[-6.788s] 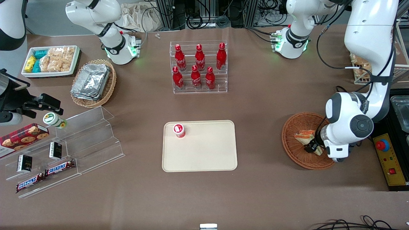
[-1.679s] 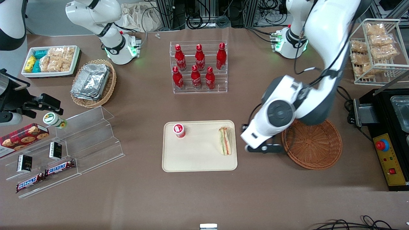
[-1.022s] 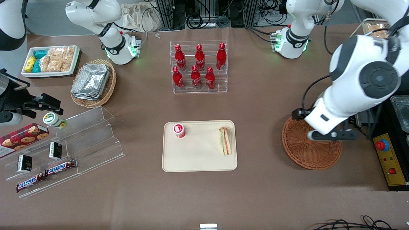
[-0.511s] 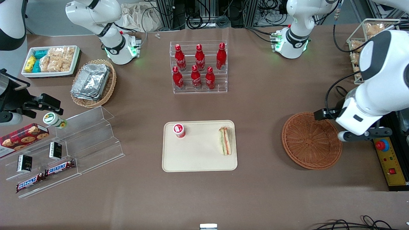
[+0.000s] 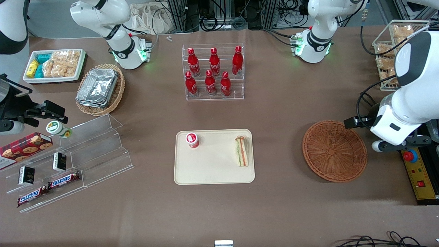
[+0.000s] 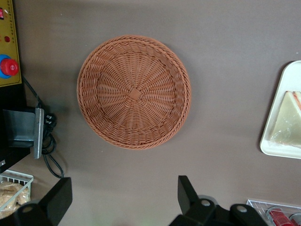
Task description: Place sandwich from basket to tray
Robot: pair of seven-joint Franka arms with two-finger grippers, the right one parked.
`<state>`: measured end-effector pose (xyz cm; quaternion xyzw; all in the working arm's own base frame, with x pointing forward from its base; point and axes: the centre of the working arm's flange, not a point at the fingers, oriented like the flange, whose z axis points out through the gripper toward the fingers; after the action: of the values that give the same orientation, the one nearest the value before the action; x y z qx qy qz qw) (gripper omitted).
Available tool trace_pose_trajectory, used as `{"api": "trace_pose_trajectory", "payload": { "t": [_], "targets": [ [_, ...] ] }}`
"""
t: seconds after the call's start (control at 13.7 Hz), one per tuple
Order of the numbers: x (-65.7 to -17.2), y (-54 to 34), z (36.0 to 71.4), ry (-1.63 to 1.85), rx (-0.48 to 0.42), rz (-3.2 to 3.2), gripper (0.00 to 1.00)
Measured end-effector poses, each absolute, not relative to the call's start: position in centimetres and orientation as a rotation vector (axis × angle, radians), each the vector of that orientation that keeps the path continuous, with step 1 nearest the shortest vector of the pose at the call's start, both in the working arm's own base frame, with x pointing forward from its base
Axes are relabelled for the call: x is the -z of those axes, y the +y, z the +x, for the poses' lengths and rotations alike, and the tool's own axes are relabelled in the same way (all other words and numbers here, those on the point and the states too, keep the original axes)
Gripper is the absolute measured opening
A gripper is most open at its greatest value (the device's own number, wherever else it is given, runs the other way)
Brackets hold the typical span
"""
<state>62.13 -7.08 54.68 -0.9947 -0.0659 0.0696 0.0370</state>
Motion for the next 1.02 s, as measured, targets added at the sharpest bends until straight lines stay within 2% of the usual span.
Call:
{"api": "trace_pose_trajectory", "payload": {
  "t": [0.73, 1.02],
  "targets": [
    [-55.8, 0.4, 62.1, -0.117, -0.210, -3.096, 1.00],
    [-55.9, -0.3, 62.0, -0.087, -0.205, -3.099, 1.00]
  ]
}}
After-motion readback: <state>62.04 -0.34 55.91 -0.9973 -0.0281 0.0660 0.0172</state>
